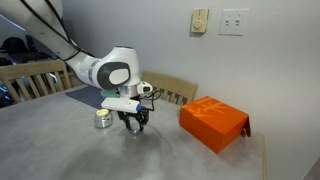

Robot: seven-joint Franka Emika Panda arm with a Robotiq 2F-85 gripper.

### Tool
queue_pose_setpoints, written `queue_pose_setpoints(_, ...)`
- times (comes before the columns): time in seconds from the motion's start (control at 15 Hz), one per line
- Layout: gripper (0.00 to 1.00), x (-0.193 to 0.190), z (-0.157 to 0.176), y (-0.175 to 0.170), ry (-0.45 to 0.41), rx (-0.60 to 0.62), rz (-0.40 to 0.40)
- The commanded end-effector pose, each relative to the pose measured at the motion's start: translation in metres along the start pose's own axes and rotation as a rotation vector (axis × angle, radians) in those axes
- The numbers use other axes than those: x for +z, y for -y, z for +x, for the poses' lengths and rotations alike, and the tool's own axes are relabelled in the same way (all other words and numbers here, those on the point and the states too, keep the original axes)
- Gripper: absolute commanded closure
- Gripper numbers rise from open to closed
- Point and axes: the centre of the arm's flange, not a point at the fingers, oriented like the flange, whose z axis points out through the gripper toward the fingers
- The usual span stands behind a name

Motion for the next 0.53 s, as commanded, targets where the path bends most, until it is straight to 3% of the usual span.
queue_pose_setpoints(0.0,0.06,0.005,0.006,-0.003,-0.019,0.008,0.015)
queue_pose_setpoints(0.13,0.0,0.004,0.007,-0.002,-0.026,0.004,0.019)
queue_pose_setpoints(0.47,0.0,-0.023,-0.004,0.021,-0.054,-0.011,0.013)
